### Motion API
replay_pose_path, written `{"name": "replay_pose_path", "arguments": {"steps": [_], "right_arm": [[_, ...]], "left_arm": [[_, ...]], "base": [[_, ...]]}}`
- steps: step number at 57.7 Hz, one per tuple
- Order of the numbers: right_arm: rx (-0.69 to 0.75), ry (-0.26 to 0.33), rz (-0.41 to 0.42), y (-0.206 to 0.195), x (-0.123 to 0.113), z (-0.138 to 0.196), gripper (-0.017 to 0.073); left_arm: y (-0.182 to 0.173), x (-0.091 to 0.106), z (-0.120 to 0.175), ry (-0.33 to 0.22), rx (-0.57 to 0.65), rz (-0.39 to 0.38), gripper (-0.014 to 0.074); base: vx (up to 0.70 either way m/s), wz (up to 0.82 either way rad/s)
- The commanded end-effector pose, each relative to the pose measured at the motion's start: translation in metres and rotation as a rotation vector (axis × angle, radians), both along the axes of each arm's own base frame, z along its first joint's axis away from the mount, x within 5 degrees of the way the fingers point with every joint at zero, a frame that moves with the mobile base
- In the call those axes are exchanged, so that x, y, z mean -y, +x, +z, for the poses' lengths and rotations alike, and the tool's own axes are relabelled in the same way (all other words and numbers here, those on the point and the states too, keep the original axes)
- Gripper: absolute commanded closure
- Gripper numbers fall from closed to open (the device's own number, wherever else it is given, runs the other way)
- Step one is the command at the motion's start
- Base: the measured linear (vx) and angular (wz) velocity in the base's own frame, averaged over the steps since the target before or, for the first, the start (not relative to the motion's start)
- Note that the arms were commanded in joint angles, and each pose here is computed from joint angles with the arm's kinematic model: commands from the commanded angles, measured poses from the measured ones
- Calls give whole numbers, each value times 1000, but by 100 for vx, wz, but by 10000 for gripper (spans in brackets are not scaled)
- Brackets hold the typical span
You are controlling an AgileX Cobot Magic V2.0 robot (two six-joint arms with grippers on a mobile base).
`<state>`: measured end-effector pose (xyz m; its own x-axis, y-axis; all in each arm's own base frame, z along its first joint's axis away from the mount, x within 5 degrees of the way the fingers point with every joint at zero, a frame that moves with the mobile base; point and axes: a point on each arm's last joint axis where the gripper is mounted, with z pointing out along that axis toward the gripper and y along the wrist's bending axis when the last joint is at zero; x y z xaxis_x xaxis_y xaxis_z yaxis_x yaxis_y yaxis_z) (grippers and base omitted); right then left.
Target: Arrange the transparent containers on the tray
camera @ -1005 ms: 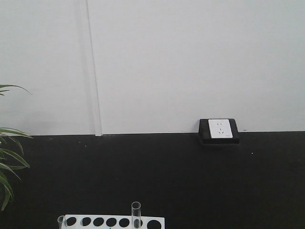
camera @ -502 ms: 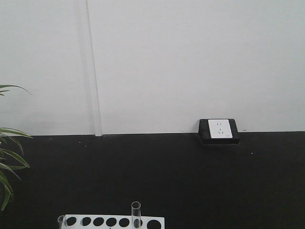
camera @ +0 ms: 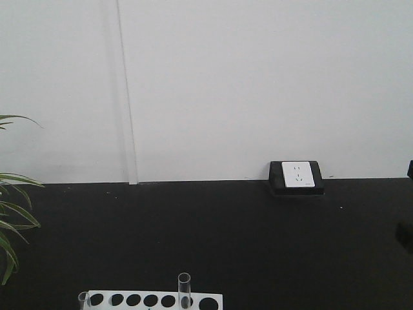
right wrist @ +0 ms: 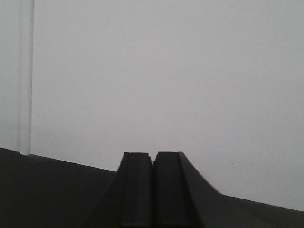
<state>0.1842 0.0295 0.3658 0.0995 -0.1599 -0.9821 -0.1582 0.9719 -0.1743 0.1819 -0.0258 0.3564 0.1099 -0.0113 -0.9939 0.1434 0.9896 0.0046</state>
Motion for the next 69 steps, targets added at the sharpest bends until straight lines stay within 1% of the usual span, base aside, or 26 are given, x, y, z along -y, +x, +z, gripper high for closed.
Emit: {"name": "replay_pose_path", "arguments": {"steps": [1, 3, 4, 6, 10, 15, 17, 22, 26, 31, 37, 41, 49, 53, 57, 60, 69], "right_arm": [[135, 12, 13, -4, 0, 22, 417], [135, 12, 13, -4, 0, 22, 384], [135, 12, 13, -4, 0, 22, 347], [134, 12, 13, -4, 0, 22, 316], [135, 12, 13, -4, 0, 22, 216], [140, 13, 14, -4, 0, 22, 69], [144, 14, 15, -4, 0, 23, 22], [147, 13, 15, -4, -1, 23, -58], [148, 14, 16, -4, -1, 23, -94], [150, 14, 16, -4, -1, 23, -104], [145, 43, 20, -4, 0, 23, -96], [138, 76, 24, -4, 0, 23, -80], [116, 112, 28, -4, 0, 21, -37], [96, 118, 25, -3, 0, 19, -17], [83, 111, 22, -3, 0, 18, -1], [79, 100, 20, -3, 0, 17, 7], [79, 91, 20, -3, 0, 17, 12]], "left_arm": [[-3, 0, 21, -29, 112, -4, 467], [-3, 0, 20, -29, 110, -4, 433], [-3, 0, 20, -29, 107, -4, 418], [-2, 0, 20, -28, 102, -4, 378], [-2, 0, 19, -27, 98, -4, 307], [-2, 0, 19, -26, 95, -3, 193], [-2, 0, 19, -26, 95, -3, 164], [-2, 0, 19, -26, 95, -3, 103], [-2, 0, 19, -27, 98, -4, 84], [-3, 0, 20, -29, 110, -4, 85], [-3, 0, 22, -31, 126, -5, 91], [-3, 0, 22, -31, 125, -4, 92], [-3, 1, 14, -28, 114, -13, 92], [-4, 4, 0, -11, 89, -28, 92], [-6, 7, -15, 19, 67, -50, 92], [-8, 10, -33, 33, 30, -73, 92], [-18, 18, -76, 0, -53, -148, 92]], "base": [[0, 0], [0, 0], [0, 0], [0, 0], [0, 0], [0, 0], [0, 0], [0, 0], [0, 0], [0, 0], [0, 0], [0, 0], [0, 0], [0, 0], [0, 0], [0, 0], [0, 0]]}}
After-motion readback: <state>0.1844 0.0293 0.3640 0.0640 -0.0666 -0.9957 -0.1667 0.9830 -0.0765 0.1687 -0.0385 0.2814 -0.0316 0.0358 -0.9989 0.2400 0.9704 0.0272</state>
